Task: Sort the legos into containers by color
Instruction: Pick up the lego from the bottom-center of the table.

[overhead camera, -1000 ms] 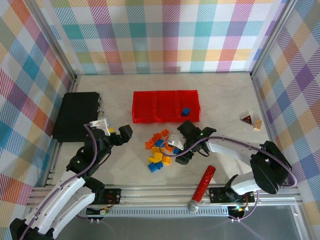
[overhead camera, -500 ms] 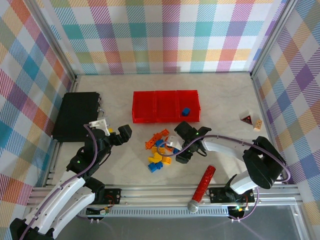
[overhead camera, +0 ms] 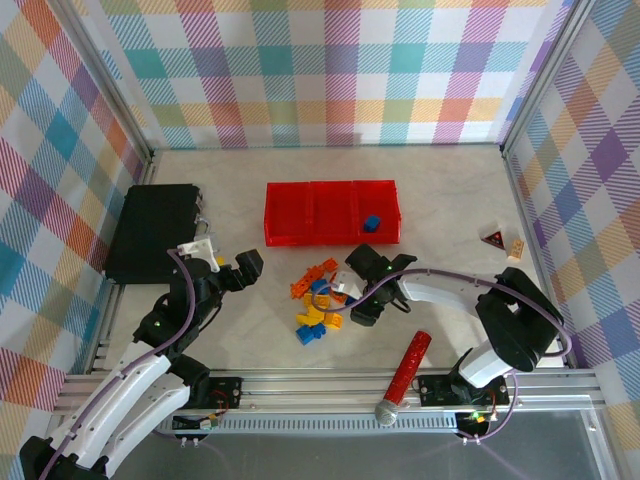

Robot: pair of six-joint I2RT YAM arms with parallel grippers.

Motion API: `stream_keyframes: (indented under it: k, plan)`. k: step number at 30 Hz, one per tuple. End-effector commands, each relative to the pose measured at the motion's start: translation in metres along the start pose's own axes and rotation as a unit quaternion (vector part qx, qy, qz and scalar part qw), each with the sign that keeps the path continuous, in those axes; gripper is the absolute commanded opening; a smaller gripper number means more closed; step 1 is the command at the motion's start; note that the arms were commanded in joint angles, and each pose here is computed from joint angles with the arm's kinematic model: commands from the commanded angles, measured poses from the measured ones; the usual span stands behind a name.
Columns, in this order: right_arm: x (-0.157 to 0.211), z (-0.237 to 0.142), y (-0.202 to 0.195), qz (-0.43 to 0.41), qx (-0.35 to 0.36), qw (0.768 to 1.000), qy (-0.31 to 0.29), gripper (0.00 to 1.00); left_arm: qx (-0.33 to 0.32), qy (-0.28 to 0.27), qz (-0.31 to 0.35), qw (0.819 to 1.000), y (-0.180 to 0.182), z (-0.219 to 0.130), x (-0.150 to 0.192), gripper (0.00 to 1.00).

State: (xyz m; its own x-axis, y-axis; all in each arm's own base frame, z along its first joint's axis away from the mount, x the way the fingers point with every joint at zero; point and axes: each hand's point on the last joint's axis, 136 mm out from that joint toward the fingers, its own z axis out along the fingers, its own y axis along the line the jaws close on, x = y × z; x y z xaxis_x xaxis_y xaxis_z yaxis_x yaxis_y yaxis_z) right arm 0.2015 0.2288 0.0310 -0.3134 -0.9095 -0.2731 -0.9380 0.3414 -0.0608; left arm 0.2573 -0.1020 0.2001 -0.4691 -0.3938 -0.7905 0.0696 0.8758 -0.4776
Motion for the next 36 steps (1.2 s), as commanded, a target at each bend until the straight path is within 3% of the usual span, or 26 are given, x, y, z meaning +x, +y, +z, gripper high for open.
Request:
stream_keyframes:
  k: [1, 10, 27, 36]
  plan:
    - [-0.009, 0.002, -0.005, 0.011, 0.010, 1.000, -0.005, 0.62, -0.009, 0.001, -0.004, 1.000, 0.005, 0.000, 0.006, 1.00]
    - [-0.007, 0.009, -0.010, 0.032, 0.019, 0.999, 0.015, 0.60, -0.012, 0.002, -0.004, 1.000, 0.008, -0.002, 0.007, 1.00]
    - [-0.002, 0.005, -0.014, 0.034, 0.032, 0.999, 0.027, 0.40, -0.017, 0.000, -0.007, 1.000, 0.011, -0.003, 0.009, 1.00]
    - [-0.006, -0.017, -0.014, 0.035, 0.040, 0.999, -0.006, 0.30, -0.018, 0.000, -0.009, 1.000, 0.012, -0.002, 0.010, 0.99]
